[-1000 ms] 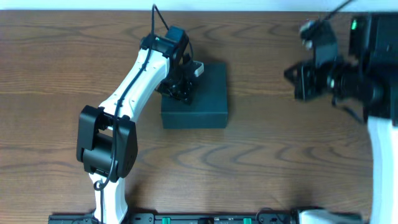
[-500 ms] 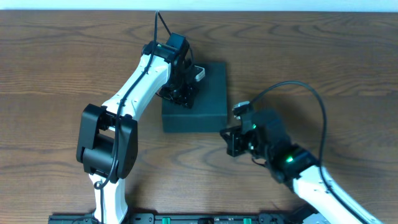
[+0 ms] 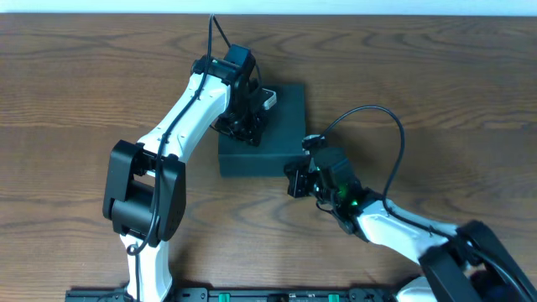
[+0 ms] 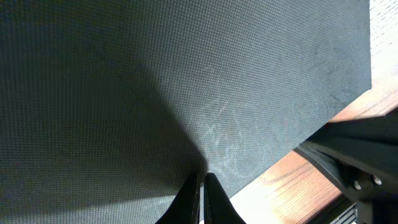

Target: Pack container

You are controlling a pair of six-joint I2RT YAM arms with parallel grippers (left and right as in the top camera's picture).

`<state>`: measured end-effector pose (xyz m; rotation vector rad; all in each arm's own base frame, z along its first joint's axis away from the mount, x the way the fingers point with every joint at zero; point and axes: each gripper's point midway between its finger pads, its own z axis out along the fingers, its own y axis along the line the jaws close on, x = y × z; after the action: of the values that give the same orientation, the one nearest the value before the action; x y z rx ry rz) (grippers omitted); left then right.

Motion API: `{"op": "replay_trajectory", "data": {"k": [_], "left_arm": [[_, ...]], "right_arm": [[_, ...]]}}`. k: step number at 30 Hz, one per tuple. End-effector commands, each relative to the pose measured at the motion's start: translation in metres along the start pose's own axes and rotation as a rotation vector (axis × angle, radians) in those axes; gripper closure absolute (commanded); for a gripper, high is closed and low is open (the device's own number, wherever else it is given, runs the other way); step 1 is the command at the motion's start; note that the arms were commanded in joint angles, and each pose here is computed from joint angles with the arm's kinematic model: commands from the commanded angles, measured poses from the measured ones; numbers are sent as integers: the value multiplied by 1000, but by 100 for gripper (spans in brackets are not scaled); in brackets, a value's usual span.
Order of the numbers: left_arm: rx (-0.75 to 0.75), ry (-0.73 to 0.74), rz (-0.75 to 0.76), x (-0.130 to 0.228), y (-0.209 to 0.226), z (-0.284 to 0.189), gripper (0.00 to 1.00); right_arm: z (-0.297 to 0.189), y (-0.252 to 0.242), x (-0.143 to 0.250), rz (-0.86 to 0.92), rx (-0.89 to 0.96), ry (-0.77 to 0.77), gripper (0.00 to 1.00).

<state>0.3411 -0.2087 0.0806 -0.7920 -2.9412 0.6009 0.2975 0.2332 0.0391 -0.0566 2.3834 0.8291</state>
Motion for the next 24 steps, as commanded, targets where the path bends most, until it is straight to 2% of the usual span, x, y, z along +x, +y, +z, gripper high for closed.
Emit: {"op": "replay_trajectory", "data": {"k": [1,6,10,12,16,20,24], "left_arm": [[6,10,-6,4,-2,1,94],[21,7,-7,3,-4,1,94],[26,-1,-14,6,-9,-8,94],[15,-46,-8,4,-14,-26,94],[-40,-230,39,8,-31,-98,94],[-113,-385,65,37,-44,-164,94],[-138,-494,78,77,-54,-194,94]], "right_arm": [[5,-10,-10,7,55,-62,98],[6,-6,-9,5,33,-58,98],[-3,27,0,3,-145,33,98],[-16,37,-6,2,-194,34,98],[-54,43,-26,-3,-181,-1,98],[-103,47,-40,-79,-139,-28,98],[-153,39,-45,-124,-25,-88,98]]}}
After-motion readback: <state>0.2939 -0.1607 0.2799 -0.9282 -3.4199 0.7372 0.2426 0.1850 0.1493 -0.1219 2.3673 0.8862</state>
